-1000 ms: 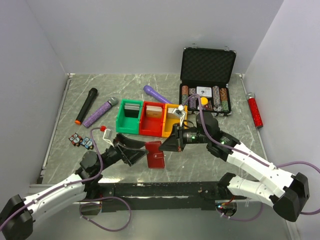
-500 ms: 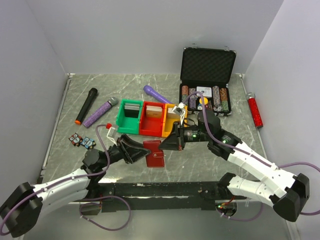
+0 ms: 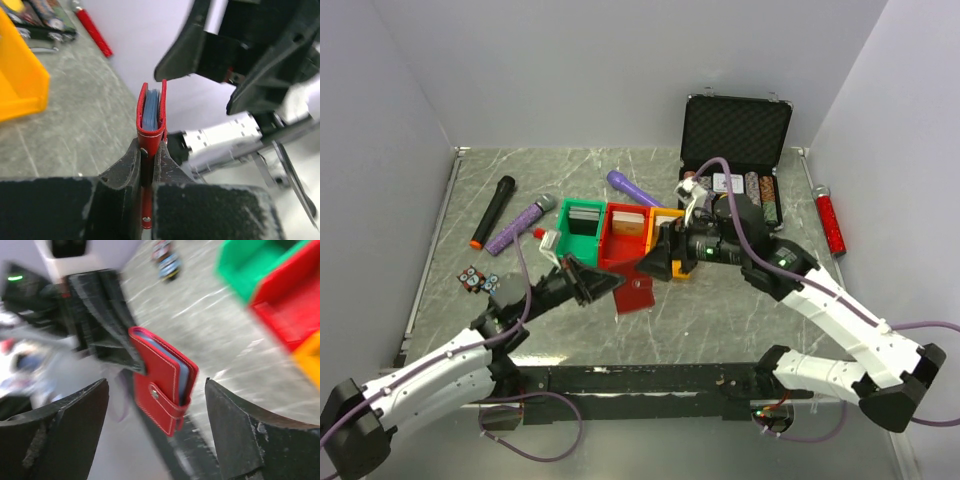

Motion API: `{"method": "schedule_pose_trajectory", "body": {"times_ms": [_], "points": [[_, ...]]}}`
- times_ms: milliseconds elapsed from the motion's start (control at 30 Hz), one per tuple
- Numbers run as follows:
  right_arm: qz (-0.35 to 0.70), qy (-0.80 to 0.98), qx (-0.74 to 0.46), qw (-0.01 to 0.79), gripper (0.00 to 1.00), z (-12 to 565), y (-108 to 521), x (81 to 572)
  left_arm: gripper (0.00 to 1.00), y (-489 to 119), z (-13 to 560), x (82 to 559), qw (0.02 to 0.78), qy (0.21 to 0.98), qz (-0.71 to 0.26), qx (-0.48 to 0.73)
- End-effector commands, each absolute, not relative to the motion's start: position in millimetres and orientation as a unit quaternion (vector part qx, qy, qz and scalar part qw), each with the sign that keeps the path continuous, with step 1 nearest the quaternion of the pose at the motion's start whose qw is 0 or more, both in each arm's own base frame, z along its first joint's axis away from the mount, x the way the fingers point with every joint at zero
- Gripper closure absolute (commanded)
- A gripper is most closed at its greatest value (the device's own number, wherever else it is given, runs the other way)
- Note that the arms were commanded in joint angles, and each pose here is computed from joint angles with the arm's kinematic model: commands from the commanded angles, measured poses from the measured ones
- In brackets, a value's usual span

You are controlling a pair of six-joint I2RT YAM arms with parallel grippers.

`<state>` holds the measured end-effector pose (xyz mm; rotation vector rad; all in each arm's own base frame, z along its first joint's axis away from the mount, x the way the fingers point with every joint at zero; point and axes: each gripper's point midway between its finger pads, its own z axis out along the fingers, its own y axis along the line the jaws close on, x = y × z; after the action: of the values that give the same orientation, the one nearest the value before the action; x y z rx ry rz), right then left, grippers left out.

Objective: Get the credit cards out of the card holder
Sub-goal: Pick up the card holder from the center of the board, then open the card holder.

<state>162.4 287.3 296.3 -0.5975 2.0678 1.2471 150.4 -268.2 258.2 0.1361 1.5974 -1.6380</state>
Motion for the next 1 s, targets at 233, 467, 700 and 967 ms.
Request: {"method": "schedule_pose_trajectory", "body": {"times_ms": [233, 467, 700, 967], "points": [[0.255, 0.833, -0.161, 0.463, 0.24, 305, 248, 217, 0.99, -259, 270, 226, 0.466, 0.748, -0.471, -0.038], [0.195, 0.824, -0.165, 0.505, 0.24, 311, 249, 226, 0.99, -263, 266, 234, 0.475, 0.771, -0.422, -0.035], [0.198, 0.834, -0.193, 0.478, 0.35, 298, 272, 228, 0.99, -271, 275, 230, 0.487, 0.773, -0.406, -0.032], [0.209, 0.838, -0.218, 0.454, 0.42, 288, 297, 223, 0.99, -272, 280, 229, 0.49, 0.775, -0.398, -0.038]]}}
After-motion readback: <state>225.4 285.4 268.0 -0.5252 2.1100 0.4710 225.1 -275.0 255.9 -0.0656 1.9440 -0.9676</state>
